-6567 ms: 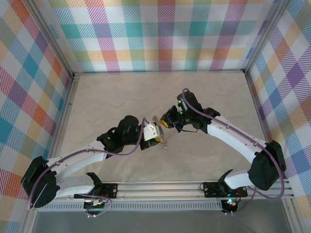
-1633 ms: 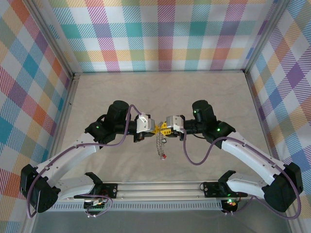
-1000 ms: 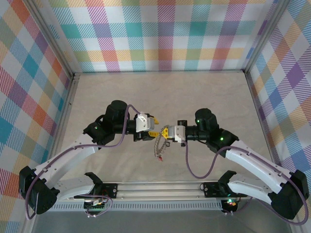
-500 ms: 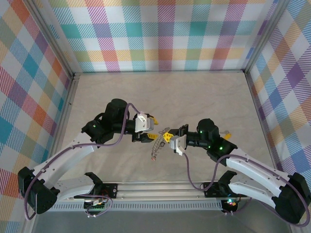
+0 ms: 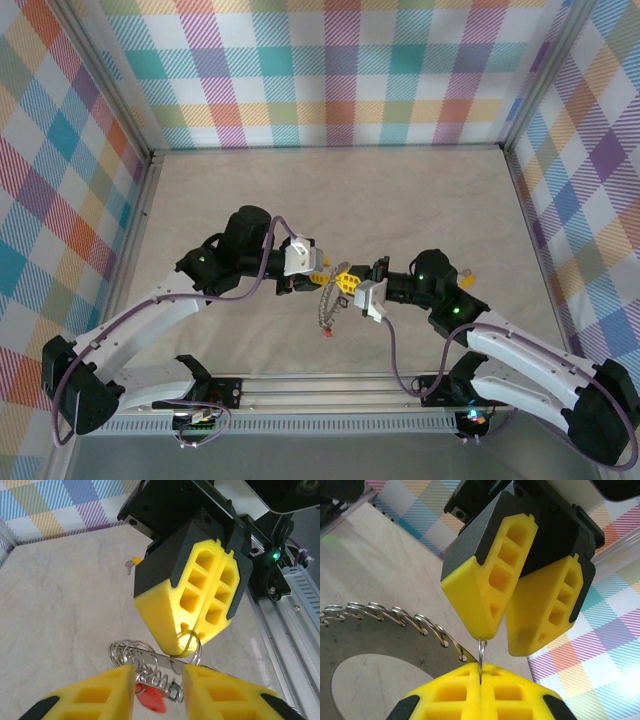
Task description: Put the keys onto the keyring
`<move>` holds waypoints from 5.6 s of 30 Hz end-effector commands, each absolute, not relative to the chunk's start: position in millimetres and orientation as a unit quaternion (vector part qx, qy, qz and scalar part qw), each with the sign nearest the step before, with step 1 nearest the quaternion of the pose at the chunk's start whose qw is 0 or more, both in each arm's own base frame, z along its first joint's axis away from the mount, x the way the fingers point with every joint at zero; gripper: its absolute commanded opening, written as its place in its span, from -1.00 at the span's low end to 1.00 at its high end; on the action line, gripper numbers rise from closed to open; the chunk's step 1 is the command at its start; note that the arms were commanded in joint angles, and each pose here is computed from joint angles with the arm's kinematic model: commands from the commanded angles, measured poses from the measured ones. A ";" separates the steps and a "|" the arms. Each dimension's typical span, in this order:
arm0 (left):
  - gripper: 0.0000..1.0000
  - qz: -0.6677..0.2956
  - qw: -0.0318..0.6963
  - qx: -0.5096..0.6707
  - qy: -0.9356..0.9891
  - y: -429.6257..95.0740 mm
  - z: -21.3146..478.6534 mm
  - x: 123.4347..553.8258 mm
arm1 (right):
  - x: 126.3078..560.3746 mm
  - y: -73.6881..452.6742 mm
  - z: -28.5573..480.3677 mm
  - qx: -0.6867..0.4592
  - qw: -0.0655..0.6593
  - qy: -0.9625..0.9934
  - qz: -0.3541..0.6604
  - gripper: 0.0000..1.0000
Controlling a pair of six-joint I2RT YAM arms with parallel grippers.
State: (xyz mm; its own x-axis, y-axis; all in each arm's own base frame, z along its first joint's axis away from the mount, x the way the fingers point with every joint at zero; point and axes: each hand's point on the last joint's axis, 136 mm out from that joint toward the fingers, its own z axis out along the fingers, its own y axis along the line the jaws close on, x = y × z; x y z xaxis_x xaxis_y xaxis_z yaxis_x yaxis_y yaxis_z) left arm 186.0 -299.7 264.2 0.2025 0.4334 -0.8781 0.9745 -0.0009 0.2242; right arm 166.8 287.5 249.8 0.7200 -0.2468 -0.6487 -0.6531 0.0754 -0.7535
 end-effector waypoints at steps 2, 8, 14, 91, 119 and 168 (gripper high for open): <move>-0.40 -0.313 0.443 0.651 0.532 -301.5 267.5 178.1 | 156.6 290.4 282.5 -0.627 0.689 0.308 0.193 -1.00; -0.36 -0.316 0.445 0.649 0.530 -299.9 266.3 174.6 | 150.8 291.4 284.9 -0.628 0.680 0.310 0.218 -1.00; -0.20 -0.326 0.442 0.652 0.522 -299.2 267.7 168.5 | 154.3 291.8 285.3 -0.622 0.681 0.319 0.219 -1.00; -1.00 -0.175 0.399 0.701 0.565 -301.1 253.6 184.6 | 169.3 297.6 234.4 -0.618 0.576 0.459 0.275 -0.40; -1.00 -0.184 0.415 0.702 0.548 -307.2 261.3 184.4 | 171.7 304.1 231.9 -0.604 0.569 0.469 0.301 -1.00; -0.64 -0.277 0.494 0.652 0.505 -288.4 311.3 152.9 | 146.5 297.3 318.0 -0.526 0.647 0.341 0.434 -1.00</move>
